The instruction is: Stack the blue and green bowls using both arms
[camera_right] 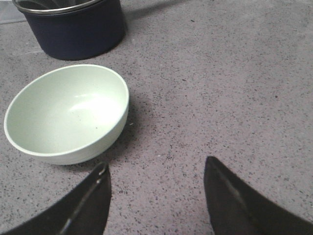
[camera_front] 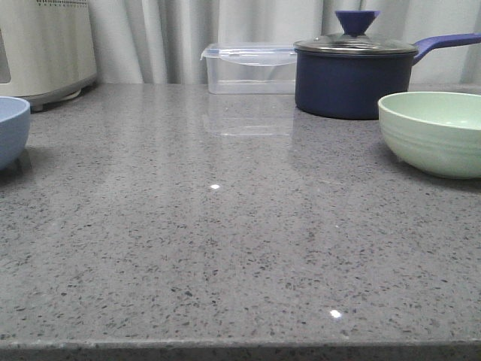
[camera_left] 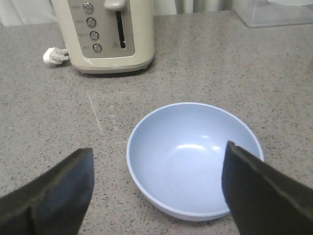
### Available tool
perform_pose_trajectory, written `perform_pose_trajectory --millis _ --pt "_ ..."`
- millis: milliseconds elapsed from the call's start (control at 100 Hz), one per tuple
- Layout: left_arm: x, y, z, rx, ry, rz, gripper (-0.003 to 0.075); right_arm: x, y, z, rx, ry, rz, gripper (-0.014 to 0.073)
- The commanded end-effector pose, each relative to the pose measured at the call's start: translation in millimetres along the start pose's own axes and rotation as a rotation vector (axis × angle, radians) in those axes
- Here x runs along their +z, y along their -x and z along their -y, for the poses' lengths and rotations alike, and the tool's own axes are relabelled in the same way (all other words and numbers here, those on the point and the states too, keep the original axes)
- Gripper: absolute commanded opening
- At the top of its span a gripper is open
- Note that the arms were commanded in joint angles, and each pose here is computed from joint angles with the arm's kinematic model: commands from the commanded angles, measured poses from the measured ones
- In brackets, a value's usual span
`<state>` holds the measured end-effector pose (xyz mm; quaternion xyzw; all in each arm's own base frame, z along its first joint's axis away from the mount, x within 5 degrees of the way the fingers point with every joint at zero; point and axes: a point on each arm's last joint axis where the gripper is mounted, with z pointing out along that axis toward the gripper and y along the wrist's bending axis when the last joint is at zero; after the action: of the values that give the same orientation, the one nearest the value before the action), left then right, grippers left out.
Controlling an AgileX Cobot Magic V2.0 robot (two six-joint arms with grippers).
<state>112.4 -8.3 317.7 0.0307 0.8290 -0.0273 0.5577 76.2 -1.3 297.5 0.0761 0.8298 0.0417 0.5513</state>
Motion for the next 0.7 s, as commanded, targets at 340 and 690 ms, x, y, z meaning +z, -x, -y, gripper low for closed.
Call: perform_pose_trajectory --millis 340,690 --pt "-3.6 18.8 0.0 -0.028 -0.002 0.115 0.0545 22.2 73.5 -21.7 -0.008 0.07 -0.001 0.0442" --pt "-3.3 16.5 0.5 -0.032 -0.007 0.089 0.0545 99.2 119.1 -38.9 -0.025 0.026 -0.305 0.0442"
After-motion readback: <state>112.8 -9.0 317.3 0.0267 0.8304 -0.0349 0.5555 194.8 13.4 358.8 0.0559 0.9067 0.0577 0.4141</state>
